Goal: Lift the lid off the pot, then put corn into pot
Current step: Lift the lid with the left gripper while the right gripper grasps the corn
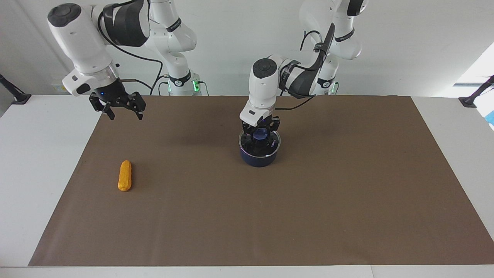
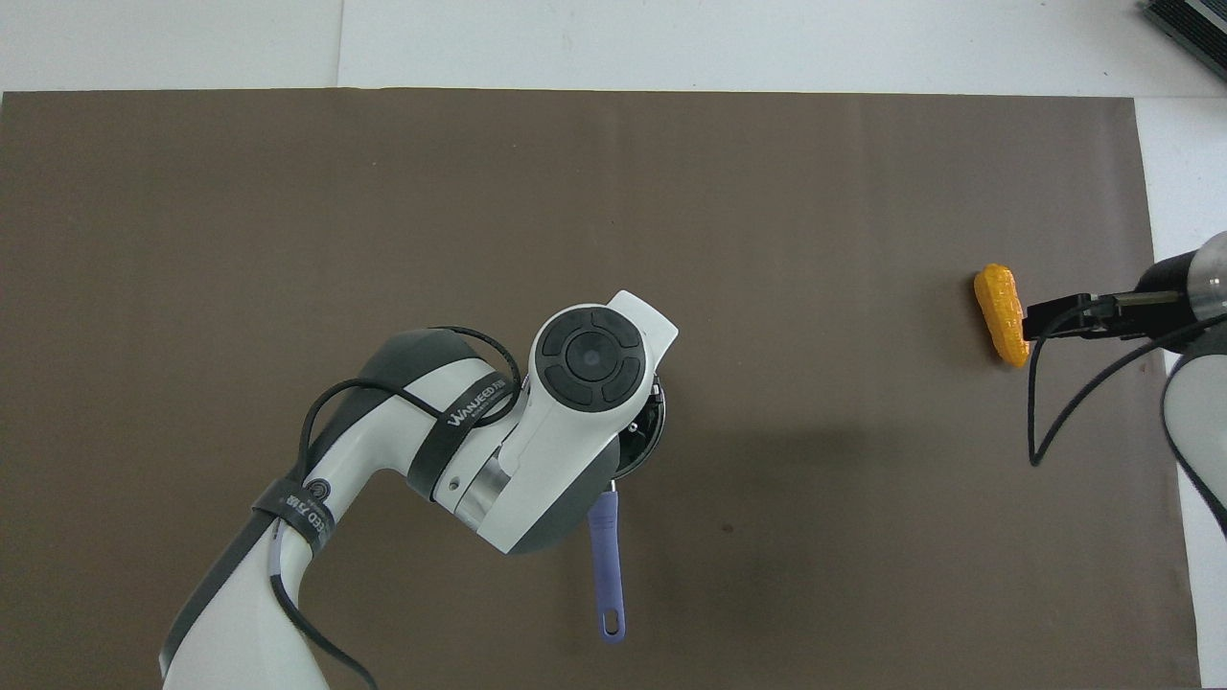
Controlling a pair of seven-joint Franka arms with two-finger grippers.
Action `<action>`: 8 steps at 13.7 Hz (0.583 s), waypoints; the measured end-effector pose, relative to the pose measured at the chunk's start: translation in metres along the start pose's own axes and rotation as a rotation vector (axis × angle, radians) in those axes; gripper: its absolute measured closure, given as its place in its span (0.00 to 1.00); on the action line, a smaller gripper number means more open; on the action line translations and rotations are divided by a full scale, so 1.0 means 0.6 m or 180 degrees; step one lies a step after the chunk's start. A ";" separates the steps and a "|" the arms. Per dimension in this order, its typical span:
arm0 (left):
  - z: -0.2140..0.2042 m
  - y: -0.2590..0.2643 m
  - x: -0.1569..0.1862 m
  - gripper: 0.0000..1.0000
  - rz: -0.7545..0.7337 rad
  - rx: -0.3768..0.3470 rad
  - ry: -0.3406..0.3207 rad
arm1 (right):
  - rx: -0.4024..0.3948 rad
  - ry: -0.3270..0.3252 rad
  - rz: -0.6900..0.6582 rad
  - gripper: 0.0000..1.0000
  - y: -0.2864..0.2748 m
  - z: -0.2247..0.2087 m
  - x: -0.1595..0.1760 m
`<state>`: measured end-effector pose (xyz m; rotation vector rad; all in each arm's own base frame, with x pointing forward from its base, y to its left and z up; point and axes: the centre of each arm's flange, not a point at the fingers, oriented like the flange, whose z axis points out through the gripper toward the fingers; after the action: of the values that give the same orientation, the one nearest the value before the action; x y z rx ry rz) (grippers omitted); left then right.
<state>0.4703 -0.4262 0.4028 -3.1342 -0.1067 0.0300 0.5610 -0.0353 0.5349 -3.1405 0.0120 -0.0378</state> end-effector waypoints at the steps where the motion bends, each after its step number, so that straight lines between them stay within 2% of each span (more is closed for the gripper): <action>1: 0.000 0.000 0.000 0.34 -0.0004 0.0000 0.0000 | -0.0006 -0.0003 -0.0013 0.00 0.001 0.025 0.013; 2: -0.001 0.000 0.000 0.35 -0.0011 -0.0002 0.0002 | -0.0014 -0.0004 -0.0039 0.00 0.004 0.056 0.028; 7: -0.032 -0.006 0.009 0.56 -0.0051 -0.0016 0.0025 | -0.0061 0.0031 -0.0101 0.00 0.065 0.203 0.086; 8: -0.046 -0.009 0.012 0.56 -0.0066 -0.0022 0.0035 | -0.0076 0.0088 -0.0105 0.00 0.079 0.222 0.094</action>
<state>0.4779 -0.4203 0.4300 -3.1395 -0.1394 0.0125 0.6205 -0.0831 0.4031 -3.1639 -0.0398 -0.0817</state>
